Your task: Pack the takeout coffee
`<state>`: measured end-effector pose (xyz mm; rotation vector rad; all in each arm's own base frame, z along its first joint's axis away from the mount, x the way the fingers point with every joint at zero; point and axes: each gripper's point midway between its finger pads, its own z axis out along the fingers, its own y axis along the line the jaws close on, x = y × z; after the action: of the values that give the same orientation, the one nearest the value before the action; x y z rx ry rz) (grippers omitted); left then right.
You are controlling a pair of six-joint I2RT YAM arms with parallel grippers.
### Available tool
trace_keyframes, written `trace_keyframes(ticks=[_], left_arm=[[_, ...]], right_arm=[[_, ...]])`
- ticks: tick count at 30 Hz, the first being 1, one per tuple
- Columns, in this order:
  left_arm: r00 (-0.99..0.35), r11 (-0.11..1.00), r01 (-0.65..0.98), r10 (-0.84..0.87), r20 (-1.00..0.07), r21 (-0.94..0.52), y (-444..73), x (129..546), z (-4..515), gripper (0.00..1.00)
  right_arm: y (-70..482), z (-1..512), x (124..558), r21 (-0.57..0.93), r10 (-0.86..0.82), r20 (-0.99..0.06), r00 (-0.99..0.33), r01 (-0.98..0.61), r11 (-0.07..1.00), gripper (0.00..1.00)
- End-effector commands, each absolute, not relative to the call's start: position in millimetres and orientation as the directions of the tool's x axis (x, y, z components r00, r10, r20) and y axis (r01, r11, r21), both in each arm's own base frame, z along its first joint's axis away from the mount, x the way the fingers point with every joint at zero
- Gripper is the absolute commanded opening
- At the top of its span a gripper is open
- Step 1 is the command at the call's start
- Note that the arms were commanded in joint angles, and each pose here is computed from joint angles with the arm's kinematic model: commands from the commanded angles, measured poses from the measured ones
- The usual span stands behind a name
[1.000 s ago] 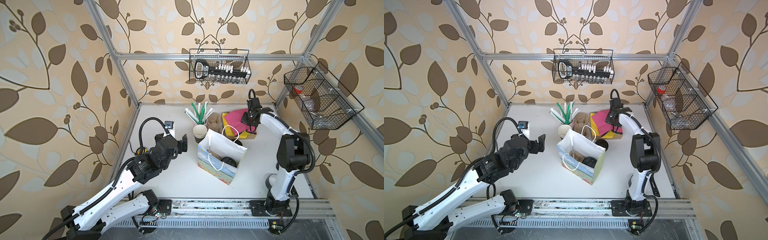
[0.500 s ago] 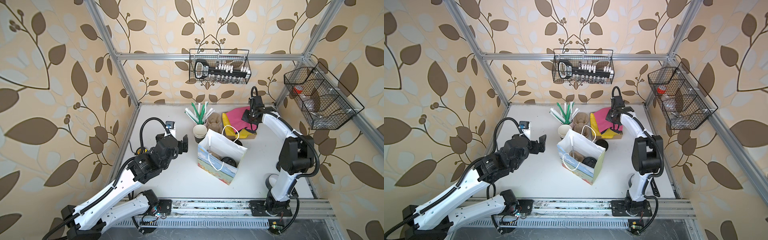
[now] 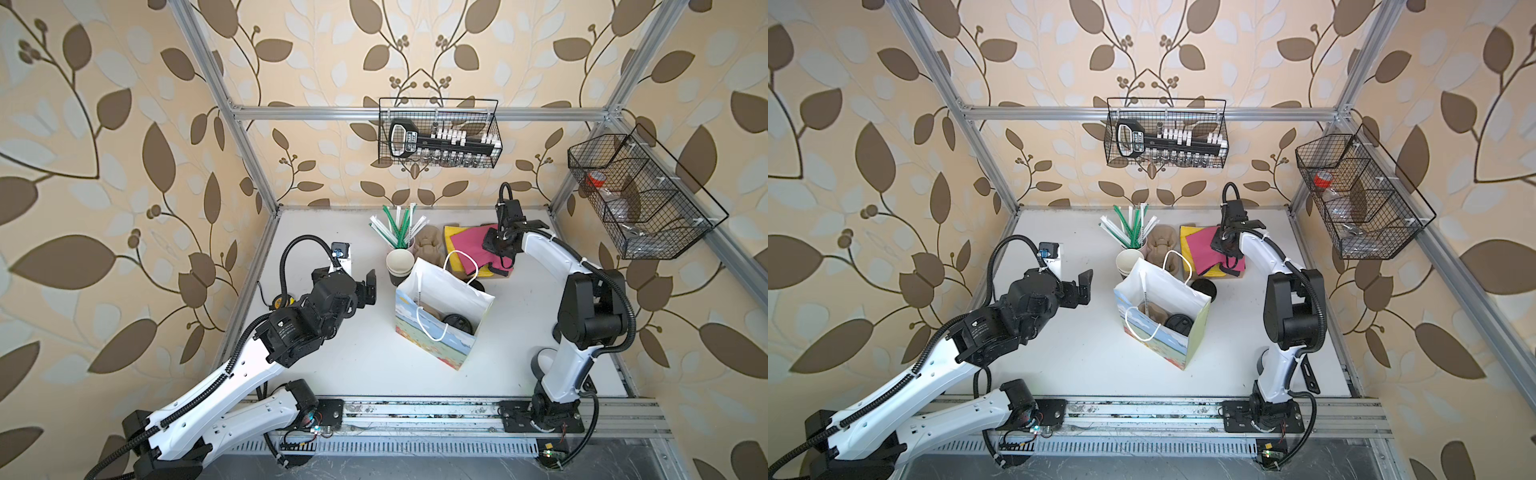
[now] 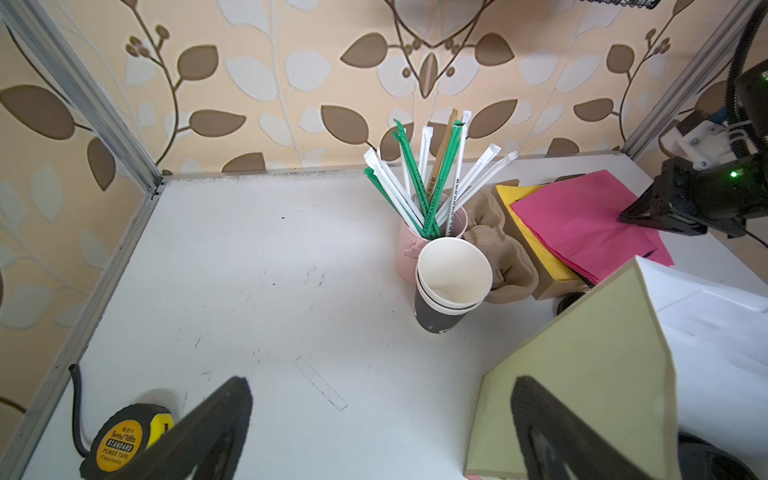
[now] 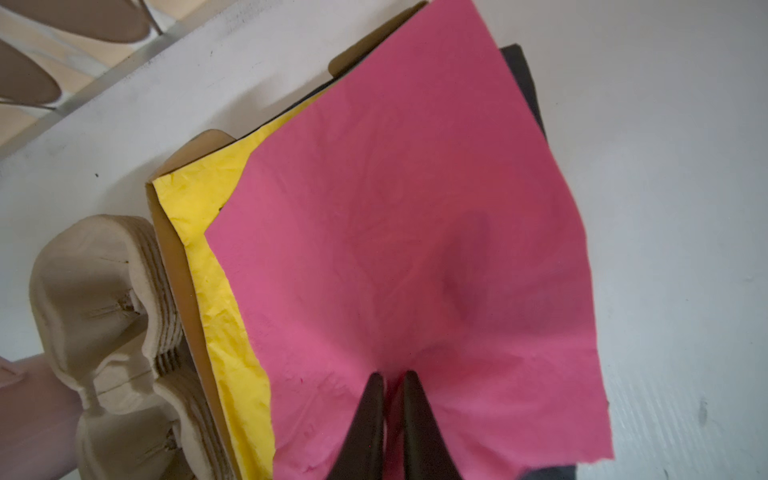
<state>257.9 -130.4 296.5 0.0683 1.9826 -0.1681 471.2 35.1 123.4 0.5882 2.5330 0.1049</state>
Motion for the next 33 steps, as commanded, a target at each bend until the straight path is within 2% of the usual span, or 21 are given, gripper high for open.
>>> trace_keyframes(ticks=[1, 4, 9, 15, 25, 33], left_arm=[[-0.391, 0.986, 0.121, -0.061, -0.918, -0.117, -129.1, 258.6, 308.1, 0.99], [-0.393, 0.986, 0.121, -0.06, -0.918, -0.117, -129.2, 258.6, 308.0, 0.99], [-0.392, 0.985, 0.126, -0.062, -0.918, -0.121, -129.8, 258.0, 308.8, 0.99], [-0.391, 0.985, 0.125, -0.064, -0.918, -0.122, -129.4, 257.8, 309.2, 0.99], [-0.388, 0.984, 0.127, -0.066, -0.919, -0.124, -128.7, 256.9, 310.1, 0.99], [-0.389, 0.983, 0.132, -0.066, -0.919, -0.127, -129.5, 256.5, 310.8, 0.99]], right_arm=[[30.2, 119.8, 465.8, 0.171, 0.431, -0.484, -0.762, 0.401, 0.9, 0.17], [29.3, 119.3, 464.6, 0.176, 0.433, -0.488, -0.758, 0.401, 0.899, 0.15], [29.5, 119.3, 464.9, 0.188, 0.431, -0.485, -0.761, 0.391, 0.901, 0.0], [29.3, 127.4, 464.4, 0.201, 0.433, -0.497, -0.752, 0.386, 0.9, 0.0], [25.4, 168.5, 459.2, 0.306, 0.484, -0.545, -0.684, 0.375, 0.875, 0.0], [23.9, 146.8, 443.7, 0.27, 0.475, -0.491, -0.73, 0.39, 0.88, 0.0]])
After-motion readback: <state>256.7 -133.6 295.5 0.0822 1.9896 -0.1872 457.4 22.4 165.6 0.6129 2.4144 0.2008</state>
